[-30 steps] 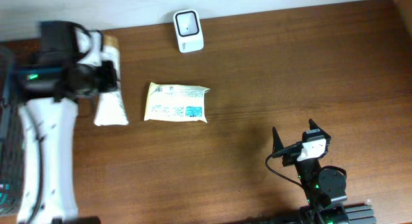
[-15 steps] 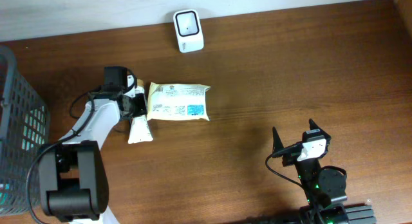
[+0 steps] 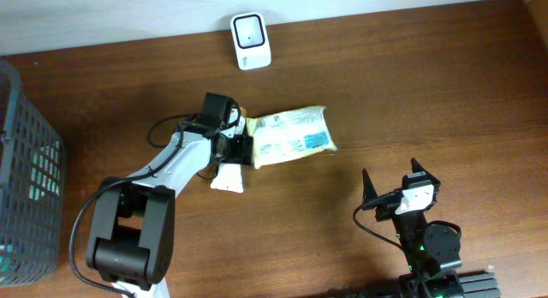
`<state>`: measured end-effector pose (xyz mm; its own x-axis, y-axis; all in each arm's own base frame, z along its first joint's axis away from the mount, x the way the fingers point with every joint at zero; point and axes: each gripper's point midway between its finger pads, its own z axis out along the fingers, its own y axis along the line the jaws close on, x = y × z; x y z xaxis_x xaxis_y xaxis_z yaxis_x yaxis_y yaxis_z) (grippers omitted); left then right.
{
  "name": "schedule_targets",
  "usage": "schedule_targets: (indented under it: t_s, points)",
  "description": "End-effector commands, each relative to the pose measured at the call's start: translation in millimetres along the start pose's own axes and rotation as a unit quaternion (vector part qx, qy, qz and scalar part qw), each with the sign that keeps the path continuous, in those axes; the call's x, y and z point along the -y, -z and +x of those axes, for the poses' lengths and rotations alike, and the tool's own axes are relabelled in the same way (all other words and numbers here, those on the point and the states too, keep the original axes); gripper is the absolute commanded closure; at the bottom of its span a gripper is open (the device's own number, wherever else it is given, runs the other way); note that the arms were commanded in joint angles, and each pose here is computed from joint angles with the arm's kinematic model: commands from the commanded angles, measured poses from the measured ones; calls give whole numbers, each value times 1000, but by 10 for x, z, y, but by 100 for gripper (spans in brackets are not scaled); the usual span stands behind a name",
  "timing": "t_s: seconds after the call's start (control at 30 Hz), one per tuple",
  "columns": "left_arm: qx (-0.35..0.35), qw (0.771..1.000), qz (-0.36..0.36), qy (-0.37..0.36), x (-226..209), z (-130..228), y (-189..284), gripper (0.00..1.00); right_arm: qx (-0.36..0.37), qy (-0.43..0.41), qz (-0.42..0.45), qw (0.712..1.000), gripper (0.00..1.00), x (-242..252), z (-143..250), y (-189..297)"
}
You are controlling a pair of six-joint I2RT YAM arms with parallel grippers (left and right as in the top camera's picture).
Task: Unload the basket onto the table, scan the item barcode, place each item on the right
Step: 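Place the white tube on the table beside the white bag, then grasp the green wipes pack from the basket and set it down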
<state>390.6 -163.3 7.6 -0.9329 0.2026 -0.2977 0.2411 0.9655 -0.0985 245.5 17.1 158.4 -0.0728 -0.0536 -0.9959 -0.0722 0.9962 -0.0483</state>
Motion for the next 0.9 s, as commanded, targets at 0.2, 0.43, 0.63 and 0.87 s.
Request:
schedule_targets:
  t_s: [0.2, 0.43, 0.63, 0.87]
  points:
    - [250, 961, -114, 14, -504, -1378, 2813, 1, -2, -2, -2, 1000, 1, -14, 31, -3]
    - [326, 889, -245, 206, -2429, -881, 4077, 1, -2, -2, -2, 1000, 1, -14, 31, -3]
    - [267, 816, -315, 404, -3865, 116, 4053, 0, -2, -2, -2, 1000, 1, -14, 31, -3]
    - [163, 905, -204, 335, -4275, 206, 2944, 5, -2, -2, -2, 1000, 1, -14, 31, -3]
